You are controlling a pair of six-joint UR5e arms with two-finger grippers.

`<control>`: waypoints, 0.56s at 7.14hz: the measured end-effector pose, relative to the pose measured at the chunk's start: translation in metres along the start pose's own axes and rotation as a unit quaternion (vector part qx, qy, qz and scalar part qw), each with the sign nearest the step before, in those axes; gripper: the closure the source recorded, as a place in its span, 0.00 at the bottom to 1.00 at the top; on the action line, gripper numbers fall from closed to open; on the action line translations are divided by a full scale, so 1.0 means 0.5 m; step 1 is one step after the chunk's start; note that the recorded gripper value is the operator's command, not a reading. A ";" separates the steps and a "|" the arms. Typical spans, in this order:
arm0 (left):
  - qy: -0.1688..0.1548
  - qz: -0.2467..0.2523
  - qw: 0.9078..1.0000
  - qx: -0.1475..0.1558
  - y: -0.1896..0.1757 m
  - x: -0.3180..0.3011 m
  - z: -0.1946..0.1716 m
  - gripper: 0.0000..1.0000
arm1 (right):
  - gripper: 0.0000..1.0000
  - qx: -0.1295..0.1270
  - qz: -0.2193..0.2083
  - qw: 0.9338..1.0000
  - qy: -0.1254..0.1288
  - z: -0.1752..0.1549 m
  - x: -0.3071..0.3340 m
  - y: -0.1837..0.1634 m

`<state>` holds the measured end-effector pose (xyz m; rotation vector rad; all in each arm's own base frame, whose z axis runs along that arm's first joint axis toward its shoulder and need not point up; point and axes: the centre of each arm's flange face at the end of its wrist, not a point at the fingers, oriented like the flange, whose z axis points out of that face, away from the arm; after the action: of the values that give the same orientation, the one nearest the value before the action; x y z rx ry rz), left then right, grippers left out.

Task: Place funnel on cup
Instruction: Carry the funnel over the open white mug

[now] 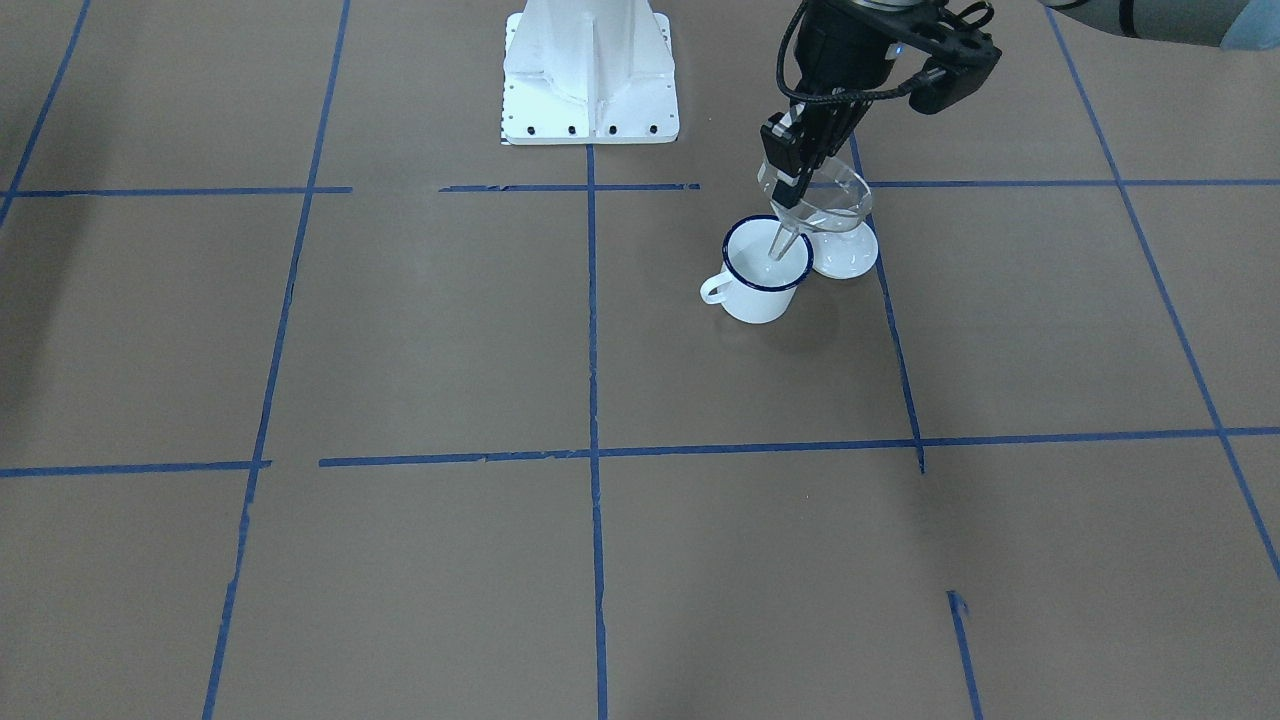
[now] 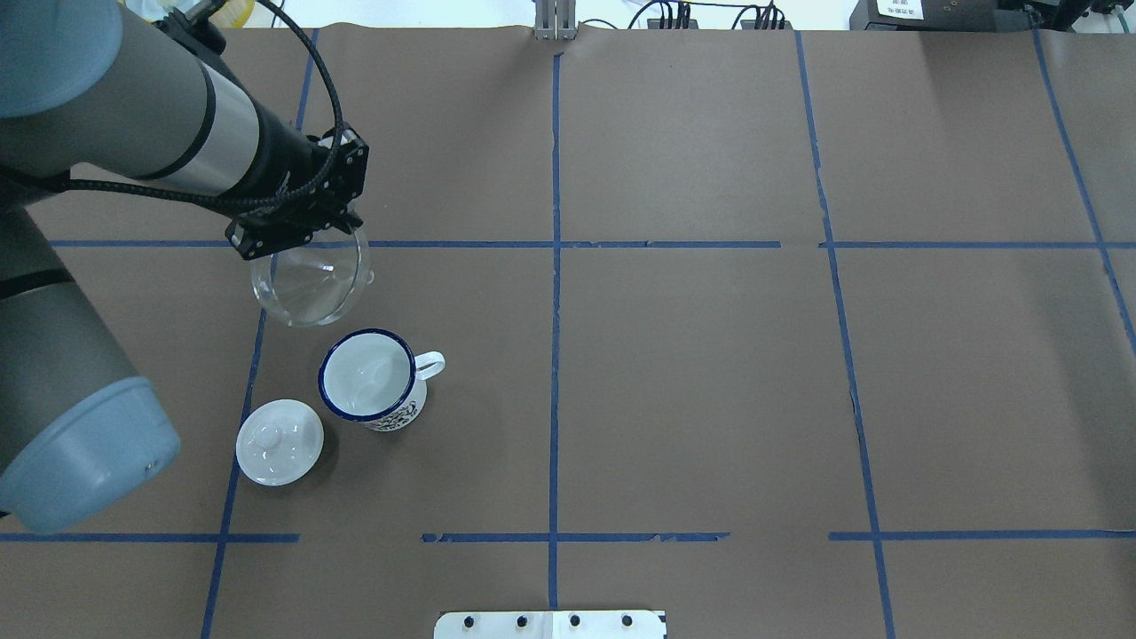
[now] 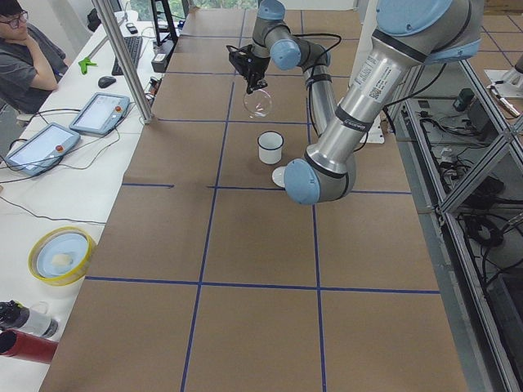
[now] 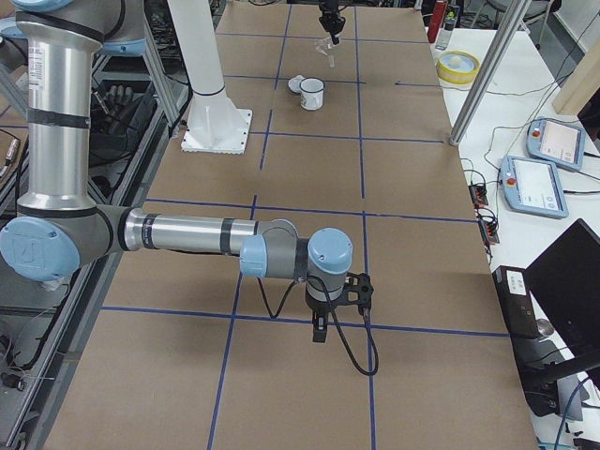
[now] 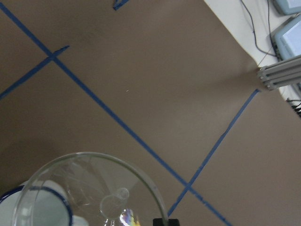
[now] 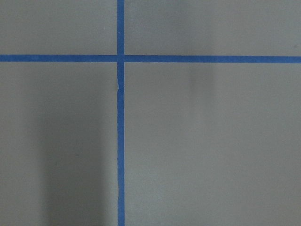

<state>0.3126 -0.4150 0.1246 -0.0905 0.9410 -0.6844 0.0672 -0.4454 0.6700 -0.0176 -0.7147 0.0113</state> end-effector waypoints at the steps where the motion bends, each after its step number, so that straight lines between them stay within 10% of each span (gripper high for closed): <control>1: -0.038 0.035 0.999 -0.015 0.028 -0.016 0.022 1.00 | 0.00 0.000 0.000 1.000 0.000 0.000 0.000 0.000; 4: -0.086 0.075 0.993 -0.033 0.056 0.003 0.158 1.00 | 0.00 0.000 0.000 1.000 0.000 0.000 0.000 0.000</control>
<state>0.3880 -0.4107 0.1610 -0.1342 0.7951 -0.4983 0.0672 -0.4454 0.6700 -0.0176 -0.7147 0.0113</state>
